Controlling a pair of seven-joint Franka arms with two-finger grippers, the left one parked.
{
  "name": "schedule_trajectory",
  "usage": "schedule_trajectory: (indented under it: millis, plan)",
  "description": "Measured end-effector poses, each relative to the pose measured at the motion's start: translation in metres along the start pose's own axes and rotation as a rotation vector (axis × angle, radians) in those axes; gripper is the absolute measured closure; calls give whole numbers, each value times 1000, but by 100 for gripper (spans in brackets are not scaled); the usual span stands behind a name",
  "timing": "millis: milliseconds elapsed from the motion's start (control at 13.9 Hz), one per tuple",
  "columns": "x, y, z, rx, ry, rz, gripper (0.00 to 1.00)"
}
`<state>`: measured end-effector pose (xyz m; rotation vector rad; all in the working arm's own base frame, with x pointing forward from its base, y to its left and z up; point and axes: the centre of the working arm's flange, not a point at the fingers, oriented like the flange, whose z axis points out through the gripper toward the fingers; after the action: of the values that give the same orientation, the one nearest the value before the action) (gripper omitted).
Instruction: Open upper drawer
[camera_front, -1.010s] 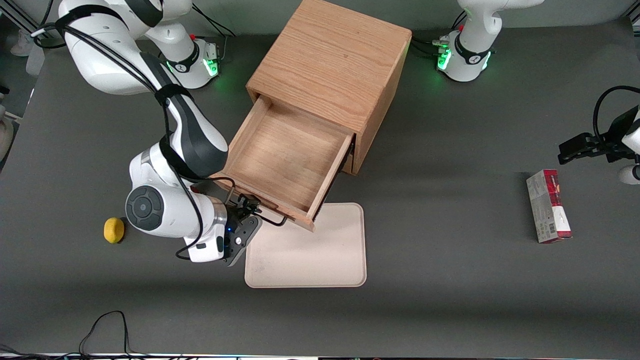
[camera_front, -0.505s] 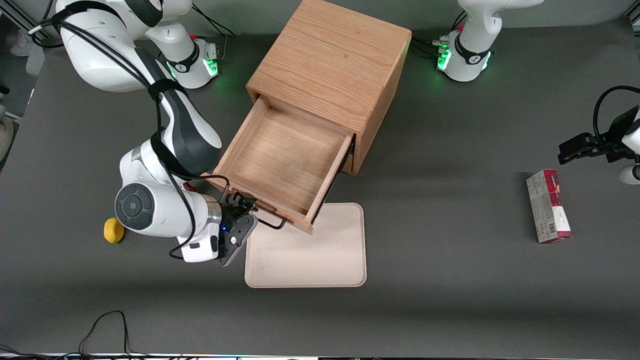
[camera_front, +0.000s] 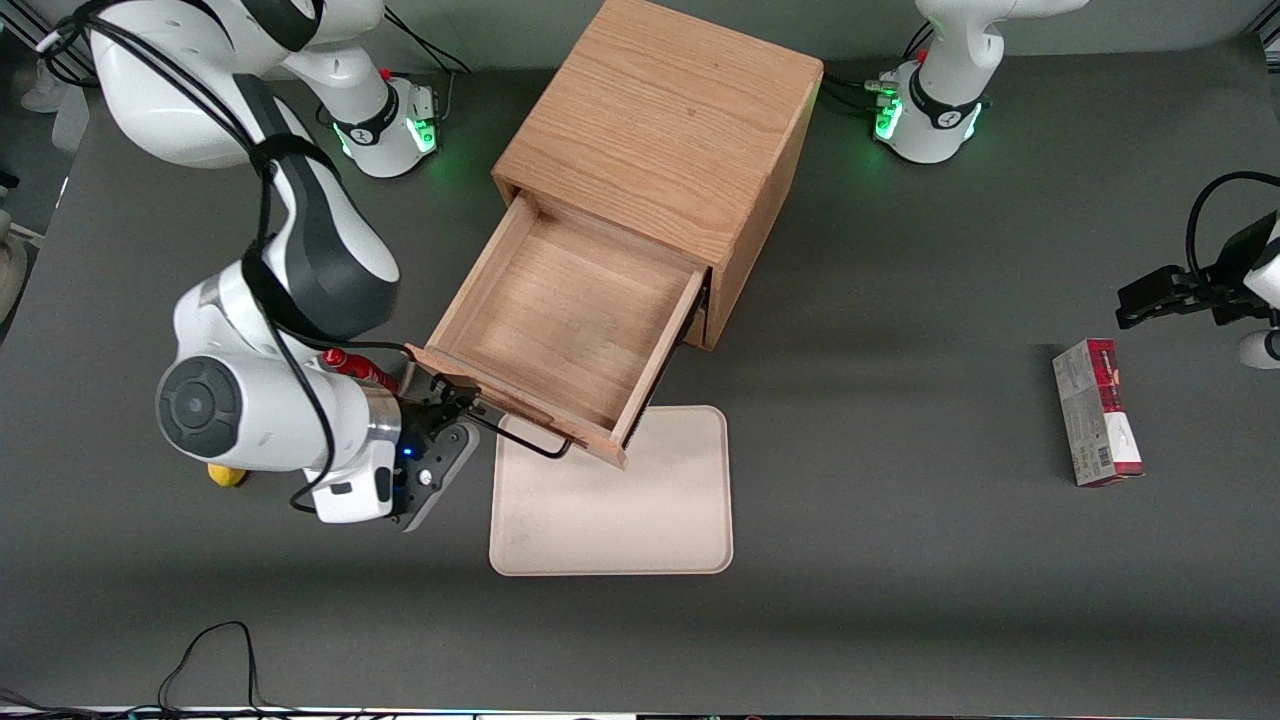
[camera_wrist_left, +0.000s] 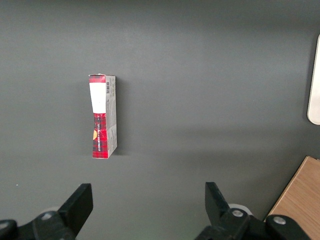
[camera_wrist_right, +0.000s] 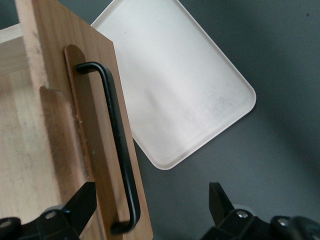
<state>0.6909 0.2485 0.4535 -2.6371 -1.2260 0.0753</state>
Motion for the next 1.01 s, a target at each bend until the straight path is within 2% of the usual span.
schedule_trajectory:
  millis: [144,288,505,649,865,1010]
  plan:
    - [-14,-2,-24,-5,-16,9,0]
    - [-35,-2,-42,-17,-70,30,0]
    - [-79,5,-58,-68,-128,100,0]
    - [-117,11,-70,-111,-129,156,0]
    - [-176,0,-81,-166,-99,241,0]
    - [-213,-9,-85,-178,-88,386,0]
